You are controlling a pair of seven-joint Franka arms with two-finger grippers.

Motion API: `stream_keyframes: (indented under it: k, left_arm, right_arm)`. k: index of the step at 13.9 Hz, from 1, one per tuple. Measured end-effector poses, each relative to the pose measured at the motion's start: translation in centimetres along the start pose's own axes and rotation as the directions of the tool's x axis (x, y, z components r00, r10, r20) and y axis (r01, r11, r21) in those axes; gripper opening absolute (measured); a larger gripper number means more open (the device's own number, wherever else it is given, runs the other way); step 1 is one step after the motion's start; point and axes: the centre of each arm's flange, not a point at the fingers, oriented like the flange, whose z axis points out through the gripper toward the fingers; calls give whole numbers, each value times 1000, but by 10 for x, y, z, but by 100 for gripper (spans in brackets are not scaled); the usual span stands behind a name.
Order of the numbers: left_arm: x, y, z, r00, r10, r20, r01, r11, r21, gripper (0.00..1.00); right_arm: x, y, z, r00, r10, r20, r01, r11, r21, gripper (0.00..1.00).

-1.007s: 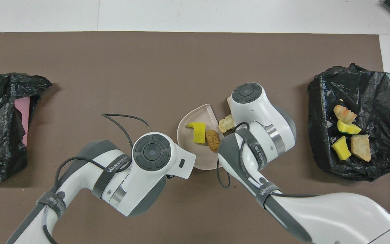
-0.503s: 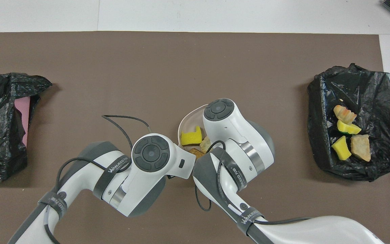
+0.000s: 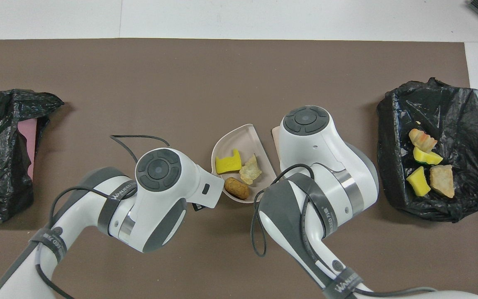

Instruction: Sweep and dump trash in bin

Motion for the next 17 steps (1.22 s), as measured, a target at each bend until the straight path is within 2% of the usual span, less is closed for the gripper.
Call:
stream_keyframes:
  k: [2,5,9,12,14,17]
  left_arm:
    - [-26,-33,-10,999,31,-13,-30,999,12,33]
    - [-68,-79,-32,997,77,-31,-76,997,35,33]
    - [-118,-132,-81,988,150,-29,-149,988,37,33]
    - [-162,-164,-120,978,209,-25,-209,978,31,33]
    - [-202,-186,-138,969,248,-23,-247,969,30,33]
    - [-277,-214,-160,961,278,-14,-277,960,35,33]
  right_arm:
    - [-4,-6,6,1000,22,19,-22,1000,11,27]
    - [-17,-27,18,997,37,61,-42,996,74,27]
    - [-69,-95,51,997,70,20,-72,989,127,27]
    - [-101,-138,75,993,119,-2,-118,986,119,27]
    - [-108,-157,95,992,127,-7,-126,987,103,27]
    - [-113,-168,119,992,128,19,-130,984,121,27]
